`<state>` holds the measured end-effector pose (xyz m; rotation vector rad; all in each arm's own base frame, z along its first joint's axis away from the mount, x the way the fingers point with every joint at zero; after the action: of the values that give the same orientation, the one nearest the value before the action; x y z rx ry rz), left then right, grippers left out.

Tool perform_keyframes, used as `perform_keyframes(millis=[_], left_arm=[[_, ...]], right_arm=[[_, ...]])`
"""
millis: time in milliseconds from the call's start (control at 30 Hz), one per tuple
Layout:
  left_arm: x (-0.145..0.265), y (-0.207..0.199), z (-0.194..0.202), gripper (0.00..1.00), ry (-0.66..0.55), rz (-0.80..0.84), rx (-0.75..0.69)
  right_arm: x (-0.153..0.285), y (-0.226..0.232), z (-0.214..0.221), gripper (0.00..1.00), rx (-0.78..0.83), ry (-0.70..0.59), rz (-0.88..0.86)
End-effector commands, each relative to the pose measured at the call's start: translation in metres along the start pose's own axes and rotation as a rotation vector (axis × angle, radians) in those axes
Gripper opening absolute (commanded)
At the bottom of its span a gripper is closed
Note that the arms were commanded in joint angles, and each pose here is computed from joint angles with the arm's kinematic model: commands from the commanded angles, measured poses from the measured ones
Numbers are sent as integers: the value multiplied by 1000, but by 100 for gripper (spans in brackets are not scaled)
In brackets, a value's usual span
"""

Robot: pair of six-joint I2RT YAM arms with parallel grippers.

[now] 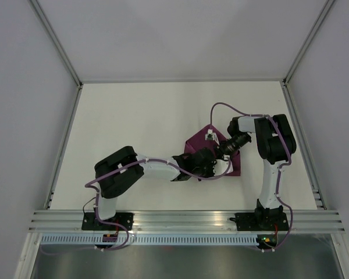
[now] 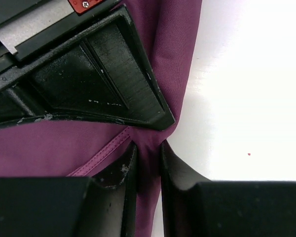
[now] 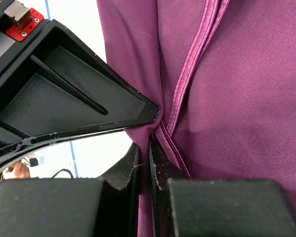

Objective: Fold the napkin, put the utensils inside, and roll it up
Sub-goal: Roll the napkin with the utensil

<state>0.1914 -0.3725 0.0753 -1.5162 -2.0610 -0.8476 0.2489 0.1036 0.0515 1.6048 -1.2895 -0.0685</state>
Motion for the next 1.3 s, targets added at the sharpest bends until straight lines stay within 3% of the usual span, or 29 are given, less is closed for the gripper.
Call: perform_keyframes(millis=[0,67,167,367,733,1000,1133,1267], left_arm=[[-12,-3,16,9,46,134,72],[-12,-1,17,4,60,190,111],[-13,1,23,2,86,267,177],[-15,7,30,2,113,387,289],[-14,23,43,2,134,532,511],[-15,34,55,2,133,640,686],[-19,34,59,2,161,664,721],[-20,33,59,2,165,661,727]], right_arm=[[1,-32,4,8,124,77,110],[4,-31,0,10,133,73,132],[12,-26,-9,28,150,58,172],[38,-2,-37,51,220,5,275],[95,17,-71,57,265,-136,576],[112,44,-66,60,348,-214,770],[116,37,-60,64,275,-217,883],[111,17,-52,62,194,-143,851]])
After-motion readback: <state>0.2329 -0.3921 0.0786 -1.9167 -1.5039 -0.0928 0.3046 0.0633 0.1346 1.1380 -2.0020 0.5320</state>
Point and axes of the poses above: each gripper's point midway between its finger pads, its own x axis back along the fingers, its own y axis along the line the jaws close on, z = x × y, the point moved 8 cm from there along x, back along the fingers, and after that the axes turned 6 degrees about x, right-handed, at the moved point
